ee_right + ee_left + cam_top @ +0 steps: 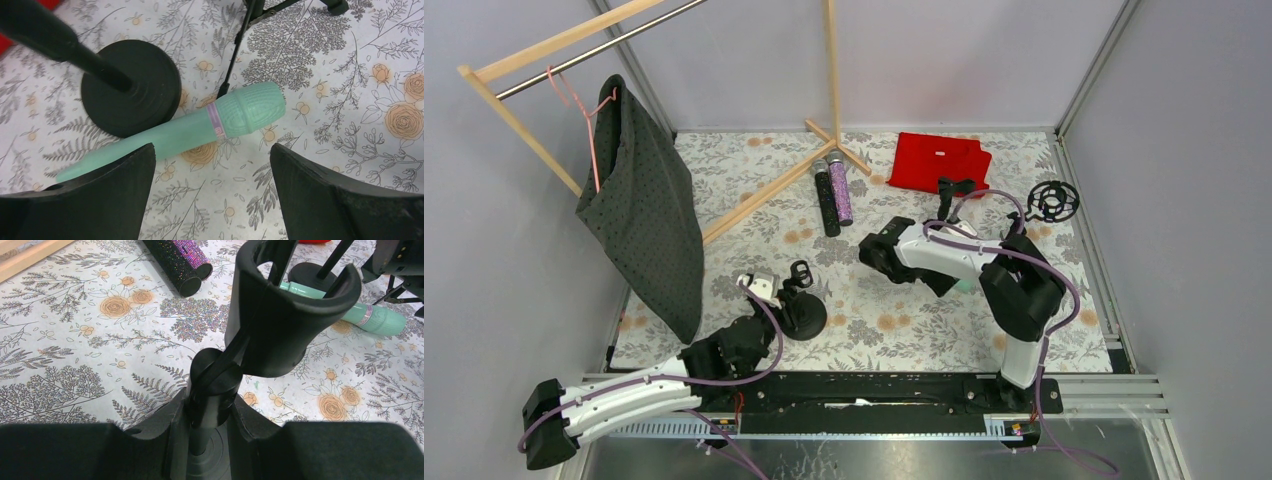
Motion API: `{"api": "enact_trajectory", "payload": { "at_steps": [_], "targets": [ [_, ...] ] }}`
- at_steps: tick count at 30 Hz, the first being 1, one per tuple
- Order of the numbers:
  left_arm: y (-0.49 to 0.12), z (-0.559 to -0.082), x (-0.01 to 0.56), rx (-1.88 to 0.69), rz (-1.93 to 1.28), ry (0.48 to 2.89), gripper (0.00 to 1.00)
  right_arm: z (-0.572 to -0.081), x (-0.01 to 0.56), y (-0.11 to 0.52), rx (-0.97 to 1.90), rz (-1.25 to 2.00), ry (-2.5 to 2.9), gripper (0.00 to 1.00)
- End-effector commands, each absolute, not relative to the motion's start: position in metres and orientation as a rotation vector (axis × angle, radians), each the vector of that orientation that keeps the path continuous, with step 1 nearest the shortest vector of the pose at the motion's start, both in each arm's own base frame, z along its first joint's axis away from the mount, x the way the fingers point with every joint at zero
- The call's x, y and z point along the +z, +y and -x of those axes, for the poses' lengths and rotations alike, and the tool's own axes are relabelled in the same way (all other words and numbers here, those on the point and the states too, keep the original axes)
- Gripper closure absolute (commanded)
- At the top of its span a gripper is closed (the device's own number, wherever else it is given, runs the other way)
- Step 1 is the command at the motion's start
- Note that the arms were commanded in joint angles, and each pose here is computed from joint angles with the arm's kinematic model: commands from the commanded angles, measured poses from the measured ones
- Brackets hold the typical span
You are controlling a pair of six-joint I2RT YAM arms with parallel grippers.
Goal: Attach the microphones to the stand
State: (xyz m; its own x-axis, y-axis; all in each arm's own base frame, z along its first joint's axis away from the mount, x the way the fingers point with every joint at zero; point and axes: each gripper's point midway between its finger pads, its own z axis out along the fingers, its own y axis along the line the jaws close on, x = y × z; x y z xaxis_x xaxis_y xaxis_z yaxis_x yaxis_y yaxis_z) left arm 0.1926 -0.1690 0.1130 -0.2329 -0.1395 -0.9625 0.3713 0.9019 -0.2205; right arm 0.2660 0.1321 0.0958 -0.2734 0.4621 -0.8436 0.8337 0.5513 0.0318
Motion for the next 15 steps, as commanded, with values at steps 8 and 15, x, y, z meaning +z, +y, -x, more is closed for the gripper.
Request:
{"api": "enact_trajectory", "payload": {
  "at_steps": [8,15],
  "targets": [
    [-0.182,-0.194,0.144,-0.582,-0.129,1.678,1.00,-0.303,0.082,0.126,-0.160,-1.577,1.456,0.10],
    [-0.182,-0.194,0.144,-0.580,-0.128,1.678,1.00,-0.310,0.068,0.123,-0.167,-1.585,1.489,0.10]
  ]
}}
